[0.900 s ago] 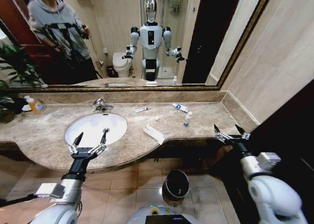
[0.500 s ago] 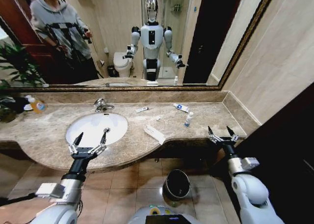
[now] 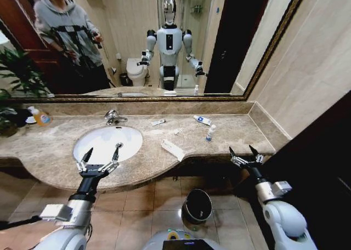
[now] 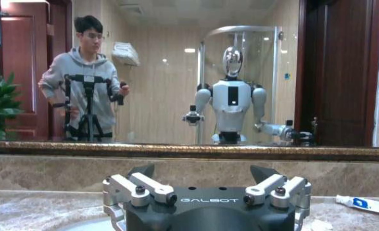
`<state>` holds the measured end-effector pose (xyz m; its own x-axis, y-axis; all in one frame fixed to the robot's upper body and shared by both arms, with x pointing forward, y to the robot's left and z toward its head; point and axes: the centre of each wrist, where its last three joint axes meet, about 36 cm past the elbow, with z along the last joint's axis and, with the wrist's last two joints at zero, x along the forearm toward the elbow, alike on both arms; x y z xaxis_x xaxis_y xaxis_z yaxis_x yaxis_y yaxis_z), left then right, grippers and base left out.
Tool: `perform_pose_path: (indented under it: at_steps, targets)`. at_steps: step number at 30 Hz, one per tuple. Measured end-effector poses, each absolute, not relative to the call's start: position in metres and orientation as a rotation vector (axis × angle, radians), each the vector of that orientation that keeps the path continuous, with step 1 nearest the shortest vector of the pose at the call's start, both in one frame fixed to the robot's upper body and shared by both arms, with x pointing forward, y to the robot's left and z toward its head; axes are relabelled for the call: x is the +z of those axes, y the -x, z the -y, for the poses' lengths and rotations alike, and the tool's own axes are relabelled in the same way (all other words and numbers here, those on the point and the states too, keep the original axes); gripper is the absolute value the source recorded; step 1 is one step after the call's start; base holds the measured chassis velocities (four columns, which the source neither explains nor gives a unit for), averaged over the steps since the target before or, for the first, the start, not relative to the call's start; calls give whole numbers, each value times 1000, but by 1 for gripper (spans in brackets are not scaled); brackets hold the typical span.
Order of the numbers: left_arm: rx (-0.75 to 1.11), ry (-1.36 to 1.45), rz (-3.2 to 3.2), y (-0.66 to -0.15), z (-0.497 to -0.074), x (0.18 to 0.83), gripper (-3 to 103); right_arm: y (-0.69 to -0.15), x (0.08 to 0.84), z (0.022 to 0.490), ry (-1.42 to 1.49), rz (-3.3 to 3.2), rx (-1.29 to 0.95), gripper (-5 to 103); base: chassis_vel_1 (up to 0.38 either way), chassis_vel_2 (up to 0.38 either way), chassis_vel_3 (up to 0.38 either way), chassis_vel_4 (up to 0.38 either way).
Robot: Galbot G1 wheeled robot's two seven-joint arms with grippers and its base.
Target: Pick up the trash from the sink and place it in the trash bin.
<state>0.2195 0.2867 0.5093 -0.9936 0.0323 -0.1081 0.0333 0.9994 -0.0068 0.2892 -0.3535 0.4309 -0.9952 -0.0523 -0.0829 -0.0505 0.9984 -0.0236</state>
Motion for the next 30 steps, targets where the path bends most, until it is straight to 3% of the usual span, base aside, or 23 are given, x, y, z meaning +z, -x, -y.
perform_pose_path:
  at_steps: [6, 16, 30]
  targets:
    - [-13, -50, -3033, -219, -287, 509, 100, -300, 433, 347, 111, -3042, -22, 100, 0, 0, 0, 0]
    - [-13, -50, -3033, -219, -287, 509, 100, -362, 400, 291, 332, -3065, -25, 100, 0, 0, 0, 0]
    - [-13, -50, -3033, -219, -287, 509, 100, -443, 379, 300, 331, -3060, -153, 100, 0, 0, 0, 0]
